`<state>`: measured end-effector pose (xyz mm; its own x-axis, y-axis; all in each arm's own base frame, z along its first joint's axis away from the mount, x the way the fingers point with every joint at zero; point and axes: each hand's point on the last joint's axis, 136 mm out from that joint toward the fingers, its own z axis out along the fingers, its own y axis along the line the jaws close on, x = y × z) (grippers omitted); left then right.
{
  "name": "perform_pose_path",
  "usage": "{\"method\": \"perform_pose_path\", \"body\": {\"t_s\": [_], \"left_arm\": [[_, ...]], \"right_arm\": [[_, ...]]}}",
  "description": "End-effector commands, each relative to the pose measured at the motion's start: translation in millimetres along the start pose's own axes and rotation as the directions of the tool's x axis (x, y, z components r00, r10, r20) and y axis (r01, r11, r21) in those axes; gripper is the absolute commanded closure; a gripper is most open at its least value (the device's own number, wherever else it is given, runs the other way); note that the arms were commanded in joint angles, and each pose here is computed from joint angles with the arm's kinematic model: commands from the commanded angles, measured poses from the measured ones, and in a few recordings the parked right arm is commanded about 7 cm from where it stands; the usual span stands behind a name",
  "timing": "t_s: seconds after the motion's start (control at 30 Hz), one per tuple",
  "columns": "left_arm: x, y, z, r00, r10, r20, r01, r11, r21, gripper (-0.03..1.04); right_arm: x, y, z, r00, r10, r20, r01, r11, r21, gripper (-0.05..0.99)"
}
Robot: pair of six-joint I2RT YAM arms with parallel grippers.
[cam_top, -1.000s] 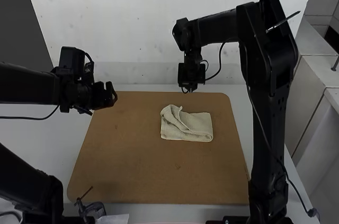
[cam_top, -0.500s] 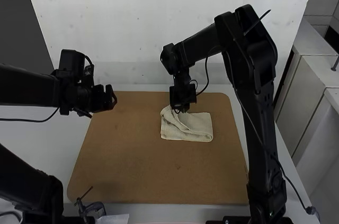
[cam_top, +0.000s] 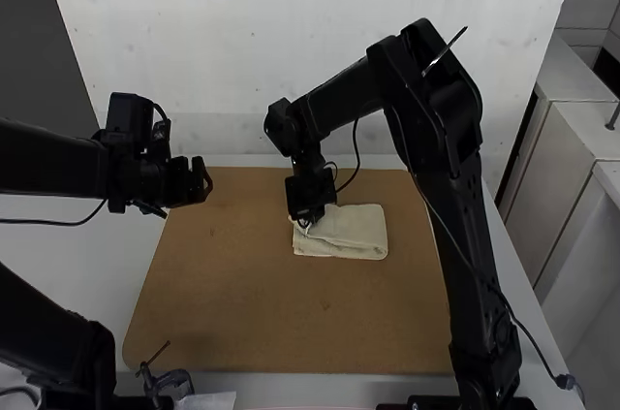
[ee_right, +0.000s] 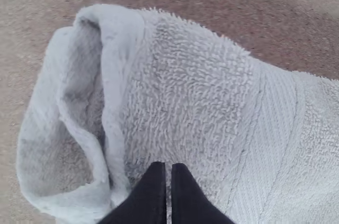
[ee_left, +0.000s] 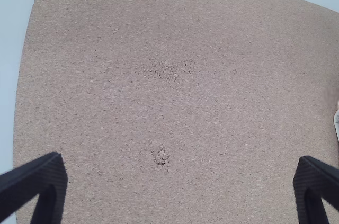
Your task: Fold the towel.
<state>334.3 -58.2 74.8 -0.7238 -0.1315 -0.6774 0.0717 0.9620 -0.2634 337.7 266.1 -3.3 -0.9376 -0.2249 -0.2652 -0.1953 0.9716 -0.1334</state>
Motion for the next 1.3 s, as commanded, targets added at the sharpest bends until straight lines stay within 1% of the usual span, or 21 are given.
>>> {"method": "perform_pose_path", "body": {"t_s": [0.0, 0.13, 0.37, 0.53, 0.57, 0.6, 0.63, 0.8, 0.97, 1.03, 1.13, 1.2, 1.23, 1.27], "left_arm": [[-7, -1.9, -4, 1.000, 0.013, 0.027, -0.014, 0.9998, 0.014, 0.05], [-5, -1.3, -3, 1.000, 0.012, 0.021, -0.013, 0.9998, 0.013, 0.05], [-2, 0.9, -1, 1.000, 0.010, 0.016, -0.010, 0.9999, 0.011, 0.05], [-2, 1.9, -1, 1.000, 0.007, 0.017, -0.008, 0.9999, 0.009, 0.05], [-3, 1.8, -1, 1.000, 0.008, 0.018, -0.008, 0.9999, 0.009, 0.05], [-4, 2.0, -2, 1.000, 0.007, 0.021, -0.007, 0.9999, 0.008, 0.05], [-3, 2.2, -2, 1.000, 0.007, 0.020, -0.007, 0.9999, 0.008, 0.05], [-10, -1.9, -8, 0.999, 0.014, 0.046, -0.015, 0.9996, 0.026, 0.05], [-26, -6.3, -23, 0.993, 0.038, 0.111, -0.042, 0.9986, 0.031, 0.05], [-32, -7.9, -31, 0.990, 0.049, 0.136, -0.053, 0.9981, 0.031, 0.05], [-37, -8.3, -46, 0.984, 0.066, 0.167, -0.071, 0.9972, 0.024, 0.05], [-41, -9.0, -60, 0.978, 0.072, 0.194, -0.077, 0.9969, 0.018, 0.05], [-43, -9.1, -67, 0.976, 0.077, 0.204, -0.082, 0.9965, 0.015, 0.05], [-44, -9.6, -74, 0.973, 0.079, 0.218, -0.084, 0.9964, 0.012, 0.05]], "right_arm": [[6, 19, -1, 0.999, -0.031, 0.007, 0.031, 0.999, -0.008, 0.92], [13, 24, 6, 0.999, -0.044, -0.005, 0.044, 0.999, -0.003, 0.92], [7, 18, 8, 1.000, -0.026, 0.000, 0.026, 1.000, 0.004, 0.92], [-14, 13, -25, 0.998, 0.012, 0.062, -0.009, 0.999, -0.037, 0.91], [-18, 11, -34, 0.997, 0.019, 0.077, -0.015, 0.999, -0.046, 0.84], [-21, 9, -43, 0.996, 0.026, 0.084, -0.022, 0.998, -0.052, 0.72], [-24, 5, -53, 0.996, 0.034, 0.088, -0.029, 0.998, -0.055, 0.62], [-37, -15, -97, 0.987, 0.079, 0.138, -0.068, 0.994, -0.084, 0.35], [-39, -53, -123, 0.976, 0.148, 0.162, -0.135, 0.987, -0.092, -0.03], [-40, -74, -130, 0.964, 0.191, 0.185, -0.176, 0.980, -0.093, -0.03], [-34, -117, -138, 0.936, 0.267, 0.231, -0.252, 0.963, -0.092, -0.03], [-25, -144, -146, 0.907, 0.314, 0.280, -0.297, 0.949, -0.103, -0.03], [-18, -157, -151, 0.894, 0.326, 0.307, -0.309, 0.945, -0.104, -0.03], [-11, -171, -158, 0.873, 0.352, 0.339, -0.332, 0.936, -0.116, -0.03]]}}
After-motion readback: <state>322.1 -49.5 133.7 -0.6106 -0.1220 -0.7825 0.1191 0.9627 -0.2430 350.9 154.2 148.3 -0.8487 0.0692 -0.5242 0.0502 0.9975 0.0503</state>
